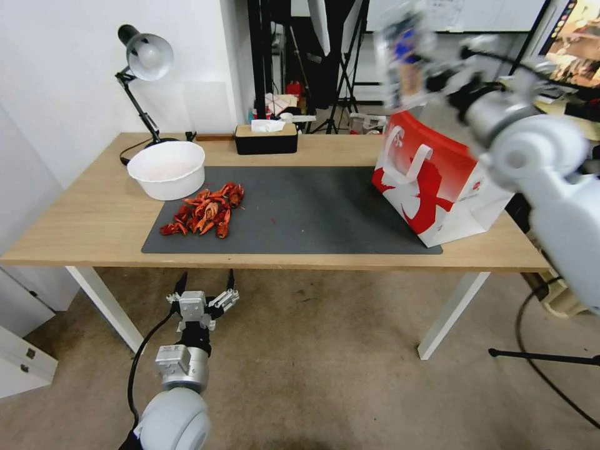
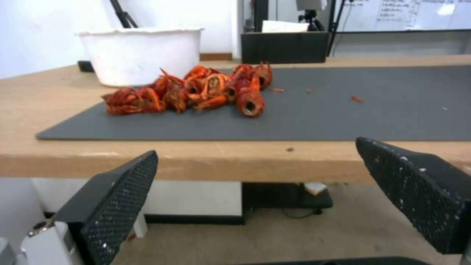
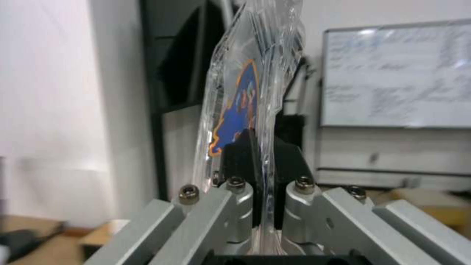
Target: Close the takeout container lid, then place the container into the takeout bag.
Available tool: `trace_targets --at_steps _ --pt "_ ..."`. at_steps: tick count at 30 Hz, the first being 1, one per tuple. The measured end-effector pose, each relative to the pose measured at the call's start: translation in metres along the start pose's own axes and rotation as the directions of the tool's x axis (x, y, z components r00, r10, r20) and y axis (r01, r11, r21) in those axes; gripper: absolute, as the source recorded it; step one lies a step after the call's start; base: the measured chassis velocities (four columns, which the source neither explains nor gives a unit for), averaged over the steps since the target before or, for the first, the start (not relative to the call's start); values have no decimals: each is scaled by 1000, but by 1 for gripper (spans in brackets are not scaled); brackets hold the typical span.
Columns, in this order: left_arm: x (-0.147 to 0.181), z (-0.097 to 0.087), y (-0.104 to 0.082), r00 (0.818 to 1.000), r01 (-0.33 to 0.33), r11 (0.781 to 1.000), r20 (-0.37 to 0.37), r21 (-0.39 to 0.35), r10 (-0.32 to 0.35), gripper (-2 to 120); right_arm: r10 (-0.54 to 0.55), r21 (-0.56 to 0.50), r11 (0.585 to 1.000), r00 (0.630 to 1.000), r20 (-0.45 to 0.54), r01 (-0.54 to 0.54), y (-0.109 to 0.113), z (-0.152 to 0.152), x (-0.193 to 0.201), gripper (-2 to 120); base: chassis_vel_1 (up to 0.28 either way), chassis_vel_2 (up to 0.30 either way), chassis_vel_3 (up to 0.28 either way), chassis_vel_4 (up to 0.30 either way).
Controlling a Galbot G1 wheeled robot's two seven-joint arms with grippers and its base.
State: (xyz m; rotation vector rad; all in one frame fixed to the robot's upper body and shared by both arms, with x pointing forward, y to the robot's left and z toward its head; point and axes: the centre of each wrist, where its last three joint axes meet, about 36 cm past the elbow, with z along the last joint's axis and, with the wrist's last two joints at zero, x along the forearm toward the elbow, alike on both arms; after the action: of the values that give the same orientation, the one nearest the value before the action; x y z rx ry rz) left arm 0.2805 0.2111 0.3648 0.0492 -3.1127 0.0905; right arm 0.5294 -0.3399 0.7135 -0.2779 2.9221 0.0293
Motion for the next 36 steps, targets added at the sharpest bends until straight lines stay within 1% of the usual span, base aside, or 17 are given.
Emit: trace_targets --at_steps 2,5,12,14,15,17,20,22,24,25,27,28,29,32,33,35,36 --pt "3 1 -4 1000 -11 1000 -2 13 11 100 46 50 998 999 -17 -45 -16 1 8 0 0 0 0 0" --pt "4 2 -8 1000 -18 1000 -4 23 18 100 73 78 995 996 -57 -68 -27 10 14 0 0 0 0 0" --pt "5 2 -10 1000 -24 999 -4 24 24 100 109 78 992 984 -138 -99 -34 33 22 1 0 0 0 0" --pt "4 1 -9 1000 -26 999 0 21 26 100 117 61 992 981 -157 -109 -34 40 23 10 0 0 0 0" --pt "4 1 -9 1000 -26 999 0 21 26 100 117 61 992 981 -157 -109 -34 40 23 10 0 0 0 0" --pt "3 1 -9 1000 -26 999 3 19 26 100 119 40 993 978 -173 -114 -35 43 22 21 0 0 0 0" --pt "2 1 -9 1000 -27 999 5 18 26 100 122 34 992 976 -180 -118 -35 44 21 25 0 0 0 0" --pt "2 1 -9 1000 -27 1000 6 16 27 100 129 32 992 974 -187 -125 -36 45 21 36 0 0 0 0" --pt "2 1 -9 1000 -27 1000 7 13 27 100 134 33 991 973 -190 -130 -37 45 20 43 0 0 0 0" --pt "2 1 -9 1000 -27 1000 7 13 27 100 134 33 991 973 -190 -130 -37 45 20 43 0 0 0 0" --pt "2 1 -9 1000 -27 1000 7 13 27 100 137 37 990 972 -190 -133 -37 46 20 52 0 0 0 0" --pt "2 1 -9 1000 -27 1000 7 12 27 100 142 47 990 971 -190 -136 -38 47 20 61 0 0 0 0" --pt "2 1 -9 1000 -27 1000 7 12 27 100 142 47 990 971 -190 -136 -38 47 20 61 0 0 0 0" --pt "2 1 -10 1000 -25 1000 7 13 25 100 127 63 991 978 -165 -118 -37 51 23 75 0 0 0 0" --pt "2 1 -10 1000 -25 1000 7 13 25 100 127 63 991 978 -165 -118 -37 51 23 75 0 0 0 0" --pt "1 1 -12 1000 -26 1000 7 15 26 100 76 44 996 990 -119 -72 -29 50 27 86 0 0 0 0" --pt "1 1 -12 1000 -26 1000 7 15 26 100 76 44 996 990 -119 -72 -29 50 27 86 0 0 0 0"
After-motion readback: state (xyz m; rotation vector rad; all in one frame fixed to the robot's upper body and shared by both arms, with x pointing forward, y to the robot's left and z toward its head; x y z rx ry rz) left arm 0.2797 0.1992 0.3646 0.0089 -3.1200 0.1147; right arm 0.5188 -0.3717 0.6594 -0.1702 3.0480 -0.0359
